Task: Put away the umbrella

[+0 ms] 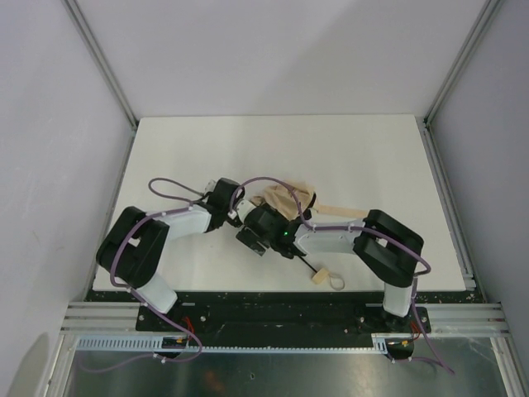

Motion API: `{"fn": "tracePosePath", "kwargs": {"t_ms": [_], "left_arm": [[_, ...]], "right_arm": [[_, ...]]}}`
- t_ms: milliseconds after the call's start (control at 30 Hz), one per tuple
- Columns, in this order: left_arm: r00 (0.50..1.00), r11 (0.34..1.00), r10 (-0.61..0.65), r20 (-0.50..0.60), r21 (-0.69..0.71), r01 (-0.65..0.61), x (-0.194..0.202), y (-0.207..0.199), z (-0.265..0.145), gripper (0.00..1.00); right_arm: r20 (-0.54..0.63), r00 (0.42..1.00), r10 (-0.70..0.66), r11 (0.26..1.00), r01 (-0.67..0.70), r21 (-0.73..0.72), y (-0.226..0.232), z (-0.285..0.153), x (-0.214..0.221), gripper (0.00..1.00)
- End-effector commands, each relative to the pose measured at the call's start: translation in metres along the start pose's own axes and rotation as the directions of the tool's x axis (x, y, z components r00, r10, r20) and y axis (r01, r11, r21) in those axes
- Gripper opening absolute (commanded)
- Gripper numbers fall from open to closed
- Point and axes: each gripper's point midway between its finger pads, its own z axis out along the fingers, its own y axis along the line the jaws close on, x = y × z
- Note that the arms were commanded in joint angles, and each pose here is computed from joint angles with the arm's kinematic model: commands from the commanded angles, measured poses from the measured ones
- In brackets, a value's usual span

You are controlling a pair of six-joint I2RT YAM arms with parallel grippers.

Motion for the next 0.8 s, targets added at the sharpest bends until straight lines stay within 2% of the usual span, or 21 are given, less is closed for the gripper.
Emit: {"fn": "tracePosePath", "kwargs": {"t_ms": [0,100,167,333,467,533,600,767], "left_arm": [[0.987,0.900,0.038,-0.157,-0.423,-0.102,0.039,0.133,-0.018,0.00],[0.987,0.903,0.040,-0.159,-0.417,-0.104,0.039,0.132,-0.020,0.00],[0.987,0.904,0.040,-0.157,-0.415,-0.103,0.039,0.133,-0.021,0.00],[0.986,0.917,0.034,-0.164,-0.387,-0.096,0.040,0.126,-0.024,0.00],[0.991,0.946,0.066,-0.118,-0.308,-0.100,0.026,0.108,-0.030,0.00],[0.992,0.963,0.078,-0.097,-0.249,-0.100,0.018,0.098,-0.033,0.03],[0.993,0.978,0.080,-0.082,-0.187,-0.094,0.012,0.089,-0.035,0.12],[0.994,0.993,0.087,-0.069,-0.068,-0.092,0.006,0.076,-0.045,0.71]], "right_arm": [[-0.046,0.999,-0.025,0.996,0.029,0.081,-0.016,0.022,0.019,0.89],[-0.126,0.991,0.036,0.998,-0.029,0.059,-0.018,0.035,0.046,0.88],[-0.199,0.978,0.068,0.998,-0.068,0.009,-0.012,0.040,0.068,0.80],[-0.377,0.925,0.051,0.990,-0.096,-0.101,0.017,0.039,0.123,0.39],[-0.427,0.902,0.063,0.967,-0.161,-0.198,0.042,0.032,0.141,0.10],[-0.428,0.900,0.082,0.948,-0.203,-0.245,0.052,0.029,0.141,0.03],[-0.427,0.897,0.112,0.919,-0.257,-0.299,0.061,0.028,0.137,0.01],[-0.401,0.898,0.180,0.805,-0.369,-0.464,0.082,0.017,0.110,0.00]]}}
